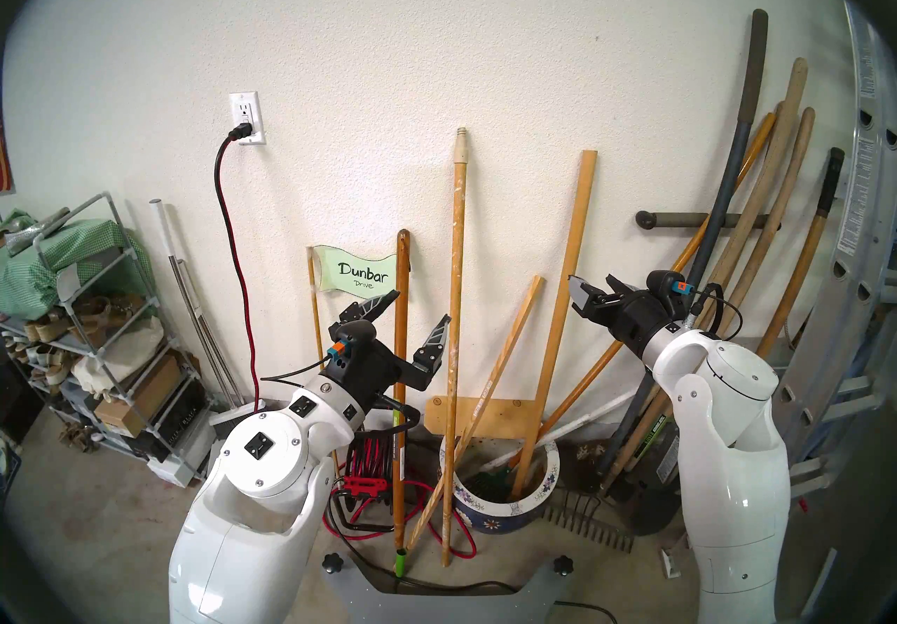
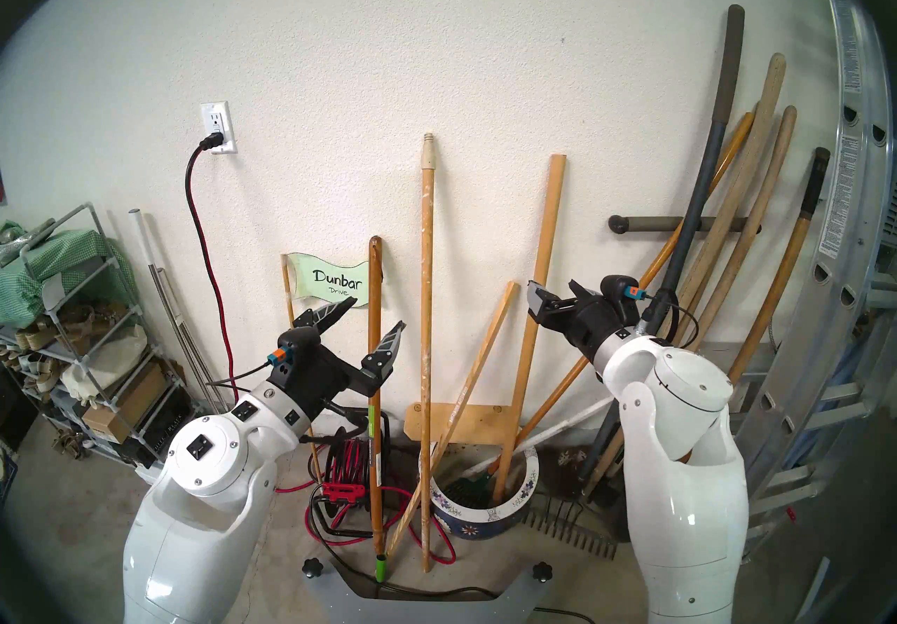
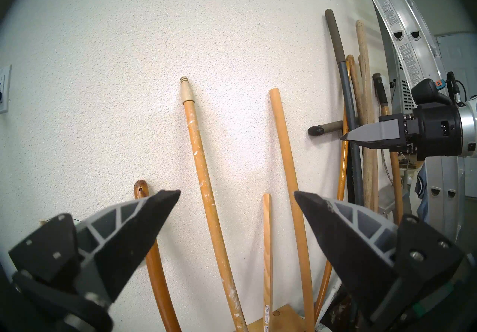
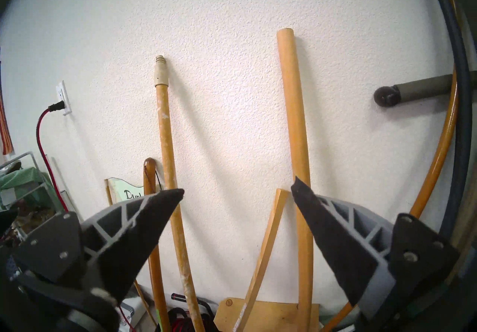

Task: Put wooden sticks into the pot

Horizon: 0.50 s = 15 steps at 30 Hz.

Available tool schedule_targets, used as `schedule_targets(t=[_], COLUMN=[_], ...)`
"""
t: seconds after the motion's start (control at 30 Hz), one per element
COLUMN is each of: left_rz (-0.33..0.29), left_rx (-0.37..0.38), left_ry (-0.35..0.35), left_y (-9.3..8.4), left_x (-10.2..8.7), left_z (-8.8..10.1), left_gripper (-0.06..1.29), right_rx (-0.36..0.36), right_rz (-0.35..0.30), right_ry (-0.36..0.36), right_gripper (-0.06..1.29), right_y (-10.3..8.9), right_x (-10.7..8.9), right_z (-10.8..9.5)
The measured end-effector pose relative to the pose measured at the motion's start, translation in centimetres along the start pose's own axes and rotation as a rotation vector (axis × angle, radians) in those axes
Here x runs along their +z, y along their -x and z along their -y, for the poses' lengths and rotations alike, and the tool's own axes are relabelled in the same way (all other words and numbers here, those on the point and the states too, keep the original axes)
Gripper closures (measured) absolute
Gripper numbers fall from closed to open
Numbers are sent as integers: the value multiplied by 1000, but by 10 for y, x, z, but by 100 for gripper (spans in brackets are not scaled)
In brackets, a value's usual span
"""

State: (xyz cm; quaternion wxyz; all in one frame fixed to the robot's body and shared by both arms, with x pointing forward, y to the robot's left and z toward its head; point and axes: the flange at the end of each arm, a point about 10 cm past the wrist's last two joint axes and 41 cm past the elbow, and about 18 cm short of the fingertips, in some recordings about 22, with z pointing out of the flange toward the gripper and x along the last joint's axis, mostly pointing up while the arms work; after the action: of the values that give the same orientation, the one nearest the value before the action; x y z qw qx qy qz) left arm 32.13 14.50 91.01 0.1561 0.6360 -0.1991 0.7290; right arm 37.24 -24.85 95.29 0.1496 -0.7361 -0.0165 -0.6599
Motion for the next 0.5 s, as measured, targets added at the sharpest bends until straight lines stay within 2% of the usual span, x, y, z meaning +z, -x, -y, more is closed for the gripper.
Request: schedule_targets(t=[0.5], left_rz=[0], left_rx=[0], left_ry=[0], left_y=[0], left_x=[0], left_z=[0], left_gripper=[-4], right_rx=[9], right_rz=[13], right_ry=[5], right_gripper=[3], right_y=[2], right_x=[-1], right_z=[3])
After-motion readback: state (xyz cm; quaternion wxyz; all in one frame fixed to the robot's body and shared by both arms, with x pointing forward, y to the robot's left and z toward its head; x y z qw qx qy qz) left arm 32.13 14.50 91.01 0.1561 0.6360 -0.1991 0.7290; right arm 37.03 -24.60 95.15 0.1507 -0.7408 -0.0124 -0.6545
